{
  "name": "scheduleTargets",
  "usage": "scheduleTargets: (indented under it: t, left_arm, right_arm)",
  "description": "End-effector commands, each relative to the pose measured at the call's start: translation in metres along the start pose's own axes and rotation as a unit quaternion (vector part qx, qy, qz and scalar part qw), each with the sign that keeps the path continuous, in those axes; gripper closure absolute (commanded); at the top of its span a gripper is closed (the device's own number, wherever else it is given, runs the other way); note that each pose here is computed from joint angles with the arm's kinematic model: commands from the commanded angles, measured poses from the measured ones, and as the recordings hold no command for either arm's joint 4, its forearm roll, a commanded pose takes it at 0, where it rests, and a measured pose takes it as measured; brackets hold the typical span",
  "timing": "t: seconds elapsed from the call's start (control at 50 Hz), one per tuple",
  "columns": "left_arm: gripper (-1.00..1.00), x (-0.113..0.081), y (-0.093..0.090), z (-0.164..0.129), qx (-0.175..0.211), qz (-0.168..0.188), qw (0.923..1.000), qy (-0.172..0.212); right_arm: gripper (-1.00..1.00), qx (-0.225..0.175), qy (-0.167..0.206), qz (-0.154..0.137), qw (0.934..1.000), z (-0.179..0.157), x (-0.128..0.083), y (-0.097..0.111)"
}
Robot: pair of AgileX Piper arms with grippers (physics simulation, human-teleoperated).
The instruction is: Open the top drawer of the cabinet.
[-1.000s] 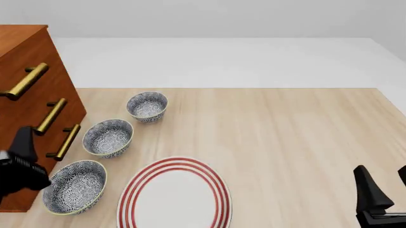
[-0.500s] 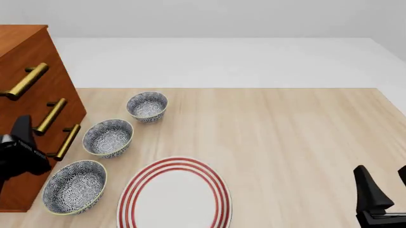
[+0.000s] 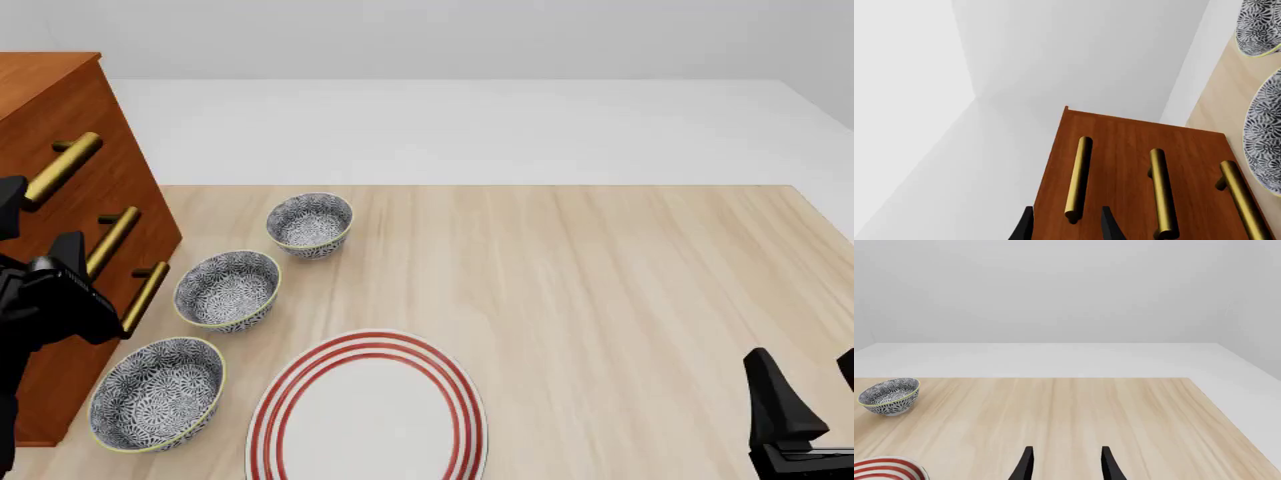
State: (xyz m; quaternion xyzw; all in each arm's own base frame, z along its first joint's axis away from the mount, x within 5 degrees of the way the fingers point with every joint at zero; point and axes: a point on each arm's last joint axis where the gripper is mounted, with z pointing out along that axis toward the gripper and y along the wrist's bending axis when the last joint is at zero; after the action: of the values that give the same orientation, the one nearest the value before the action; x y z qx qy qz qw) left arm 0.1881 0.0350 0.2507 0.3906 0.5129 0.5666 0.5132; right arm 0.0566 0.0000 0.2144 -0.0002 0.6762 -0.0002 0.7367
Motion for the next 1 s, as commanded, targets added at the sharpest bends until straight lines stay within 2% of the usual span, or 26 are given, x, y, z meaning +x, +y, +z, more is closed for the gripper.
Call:
scheduleTargets:
  t: [0.02, 0.42, 0.94, 0.96, 1.0]
  left_arm:
    - [-1.00, 0.002, -0.009, 0.014, 0.016, -0.001, 0.9999, 0.003]
    - [-1.00, 0.010, -0.010, 0.028, 0.023, -0.002, 0.9995, 0.023]
    - [-1.00, 0.023, -0.007, 0.044, 0.014, 0.003, 0.9987, 0.049]
    - [1.00, 0.023, -0.008, 0.044, 0.013, 0.004, 0.9987, 0.048]
    - [1.00, 0.024, -0.018, 0.043, 0.010, 0.031, 0.9983, 0.048]
  right_arm:
    - [-1.00, 0.000, 0.000, 0.000, 1.0000, 0.000, 0.000, 0.000]
    - [-1.00, 0.000, 0.000, 0.000, 1.0000, 0.000, 0.000, 0.000]
    - [-1.00, 0.000, 0.000, 0.000, 1.0000, 0.000, 0.000, 0.000]
    - [-1.00, 0.000, 0.000, 0.000, 1.0000, 0.000, 0.000, 0.000]
    - [-1.00, 0.000, 0.000, 0.000, 1.0000, 0.000, 0.000, 0.000]
